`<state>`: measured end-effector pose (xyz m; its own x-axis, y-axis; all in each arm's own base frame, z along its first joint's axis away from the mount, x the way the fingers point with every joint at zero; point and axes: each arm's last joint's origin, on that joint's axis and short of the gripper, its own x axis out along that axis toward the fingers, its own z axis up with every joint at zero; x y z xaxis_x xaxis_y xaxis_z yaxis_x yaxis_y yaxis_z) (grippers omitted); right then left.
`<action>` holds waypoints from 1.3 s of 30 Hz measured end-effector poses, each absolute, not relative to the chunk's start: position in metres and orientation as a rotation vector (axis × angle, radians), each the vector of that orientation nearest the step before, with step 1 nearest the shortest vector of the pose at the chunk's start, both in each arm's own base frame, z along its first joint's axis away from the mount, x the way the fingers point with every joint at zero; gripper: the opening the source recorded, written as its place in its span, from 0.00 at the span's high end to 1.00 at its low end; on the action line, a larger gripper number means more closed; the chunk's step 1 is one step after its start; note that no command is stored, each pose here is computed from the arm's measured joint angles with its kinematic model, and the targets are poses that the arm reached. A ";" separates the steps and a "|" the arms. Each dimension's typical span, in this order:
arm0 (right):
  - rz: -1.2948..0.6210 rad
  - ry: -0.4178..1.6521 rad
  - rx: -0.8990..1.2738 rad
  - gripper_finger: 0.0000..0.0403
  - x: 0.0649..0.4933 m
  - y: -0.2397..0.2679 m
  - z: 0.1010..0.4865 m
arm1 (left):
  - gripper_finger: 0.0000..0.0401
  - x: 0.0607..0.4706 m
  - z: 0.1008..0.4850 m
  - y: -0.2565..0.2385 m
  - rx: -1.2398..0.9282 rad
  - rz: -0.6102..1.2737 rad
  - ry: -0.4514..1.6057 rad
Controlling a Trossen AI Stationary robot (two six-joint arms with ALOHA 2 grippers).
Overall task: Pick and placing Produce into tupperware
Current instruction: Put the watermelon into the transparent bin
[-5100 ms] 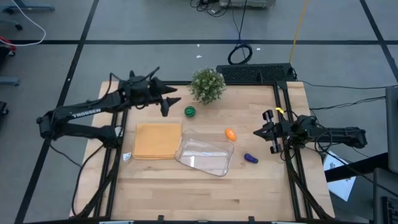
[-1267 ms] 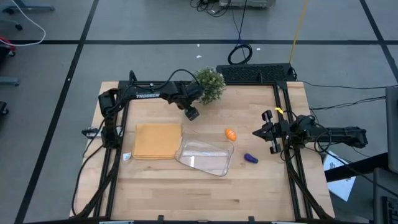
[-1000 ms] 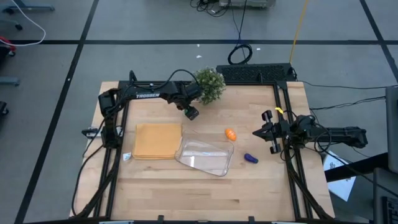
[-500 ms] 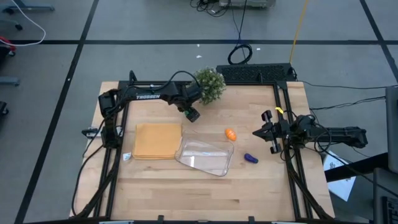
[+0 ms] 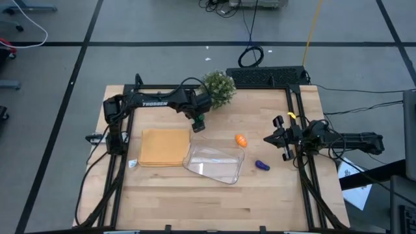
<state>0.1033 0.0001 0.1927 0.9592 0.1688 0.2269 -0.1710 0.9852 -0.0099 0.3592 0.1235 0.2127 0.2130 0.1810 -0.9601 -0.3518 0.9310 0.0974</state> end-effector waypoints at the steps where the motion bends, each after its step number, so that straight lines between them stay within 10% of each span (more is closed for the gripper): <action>1: 0.172 -0.229 0.010 1.00 0.103 0.000 0.193 | 0.12 0.359 0.215 0.123 -0.138 0.360 1.302; 39: 0.173 -0.223 0.017 1.00 0.103 0.000 0.192 | 0.06 0.355 0.212 0.122 -0.112 0.359 1.226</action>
